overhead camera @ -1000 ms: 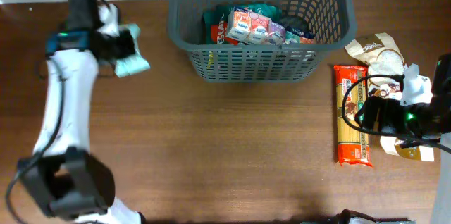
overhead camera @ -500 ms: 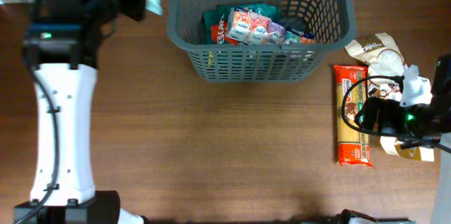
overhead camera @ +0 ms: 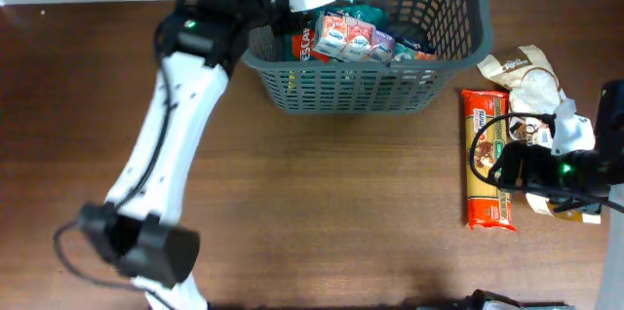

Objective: Pack container
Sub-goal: 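Lift the wet-wipe pack with the left gripper and drop it into the basket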

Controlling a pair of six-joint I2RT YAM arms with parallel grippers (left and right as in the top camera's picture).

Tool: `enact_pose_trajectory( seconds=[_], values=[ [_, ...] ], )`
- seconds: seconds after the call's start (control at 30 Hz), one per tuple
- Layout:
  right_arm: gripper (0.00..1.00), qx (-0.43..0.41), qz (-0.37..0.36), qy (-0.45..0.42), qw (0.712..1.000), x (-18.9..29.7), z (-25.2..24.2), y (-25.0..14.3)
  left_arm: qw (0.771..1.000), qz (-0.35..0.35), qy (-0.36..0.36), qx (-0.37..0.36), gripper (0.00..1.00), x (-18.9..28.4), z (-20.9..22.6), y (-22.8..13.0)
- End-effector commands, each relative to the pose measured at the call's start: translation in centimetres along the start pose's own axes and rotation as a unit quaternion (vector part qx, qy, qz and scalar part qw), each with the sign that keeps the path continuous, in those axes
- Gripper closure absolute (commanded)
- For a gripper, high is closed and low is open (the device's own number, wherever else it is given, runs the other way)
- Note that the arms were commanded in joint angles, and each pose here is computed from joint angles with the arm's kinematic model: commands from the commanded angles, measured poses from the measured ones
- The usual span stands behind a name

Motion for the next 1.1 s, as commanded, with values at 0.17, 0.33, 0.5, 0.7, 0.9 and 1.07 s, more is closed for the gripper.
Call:
enact_pose_trajectory(
  seconds=[0.17,0.33,0.5,0.7,0.9,1.07],
  values=[
    [0.01,-0.001,-0.002,0.006,1.0,0.4,0.1,0.0,0.998,0.023,-0.046,0.031,0.98,-6.2,-2.6,-5.4],
    [0.01,-0.003,0.006,0.006,1.0,0.4,0.1,-0.3,0.996,0.032,-0.06,0.05,0.98,-7.7,-3.6,-7.0],
    [0.01,-0.004,0.009,0.006,1.0,0.4,0.1,-0.5,0.996,0.035,-0.06,0.052,0.83,-7.9,-3.7,-7.2],
    [0.01,-0.004,0.009,0.006,1.0,0.4,0.1,-0.5,0.992,0.054,-0.017,0.109,0.06,-7.7,-2.2,-7.3],
    [0.01,-0.004,0.009,0.006,1.0,0.4,0.1,-0.4,0.981,0.058,0.068,0.174,0.01,-4.7,2.3,-4.5],
    [0.01,-0.002,0.002,0.006,1.0,0.4,0.1,-0.2,0.968,0.052,0.143,0.198,0.01,1.7,6.8,0.6]
  ],
)
Point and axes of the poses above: each gripper's point midway between its finger pads, its own x axis back along the fingers, its own z axis along the line the jaws close on, y = z × x, the point moved 5 cm from there along x, back along the fingers, and after that the axes turned 5 degrees about -x, right-handed, at the moved point
